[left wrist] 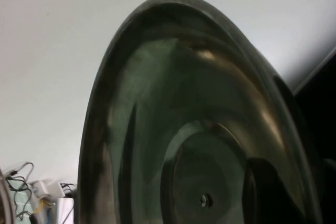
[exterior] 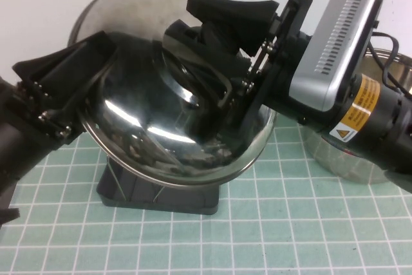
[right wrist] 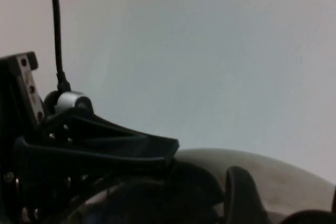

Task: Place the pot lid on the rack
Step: Hand over the pot lid, then place the pot lid on the pot rack

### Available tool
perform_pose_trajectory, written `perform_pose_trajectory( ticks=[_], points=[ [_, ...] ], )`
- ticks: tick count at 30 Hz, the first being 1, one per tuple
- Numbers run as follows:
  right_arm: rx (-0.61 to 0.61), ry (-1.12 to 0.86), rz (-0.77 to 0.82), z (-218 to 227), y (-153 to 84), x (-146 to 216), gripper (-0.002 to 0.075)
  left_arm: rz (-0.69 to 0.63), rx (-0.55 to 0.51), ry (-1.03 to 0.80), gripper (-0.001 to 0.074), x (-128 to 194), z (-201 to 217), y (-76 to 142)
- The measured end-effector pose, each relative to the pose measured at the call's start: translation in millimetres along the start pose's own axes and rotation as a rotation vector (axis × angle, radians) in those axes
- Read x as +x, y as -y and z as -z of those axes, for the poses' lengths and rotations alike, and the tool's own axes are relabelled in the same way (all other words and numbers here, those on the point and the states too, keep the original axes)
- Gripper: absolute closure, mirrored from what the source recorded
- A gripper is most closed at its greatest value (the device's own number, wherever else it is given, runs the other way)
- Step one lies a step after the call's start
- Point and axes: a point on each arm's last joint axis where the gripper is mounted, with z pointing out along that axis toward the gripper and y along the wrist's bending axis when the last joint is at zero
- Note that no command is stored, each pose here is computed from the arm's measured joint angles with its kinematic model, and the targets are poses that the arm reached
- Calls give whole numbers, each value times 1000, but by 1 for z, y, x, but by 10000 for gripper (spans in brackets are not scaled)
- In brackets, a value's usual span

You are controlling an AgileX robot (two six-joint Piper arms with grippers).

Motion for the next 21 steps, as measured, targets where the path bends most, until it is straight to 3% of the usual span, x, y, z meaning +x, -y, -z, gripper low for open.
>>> perform_pose_trajectory(
  ticks=[6,9,10,12,16,21],
  points=[
    [-1,18,-67,-1,1,-3,371,44,13,-8,583,1,0,2],
    [-10,68,-98,-3,1,-10,254,27,-41,-31,682,3,0,-4],
    [-13,84,-105,-2,1,-13,198,23,-70,-41,694,4,0,-7],
    [-17,102,-111,-2,1,-15,158,21,-112,-24,708,2,1,-13],
    [-5,141,-118,-2,3,-22,133,21,-91,-17,721,-1,-2,-8],
    [17,219,-88,7,7,-55,165,-113,-50,-81,721,-13,-21,18]
  ],
)
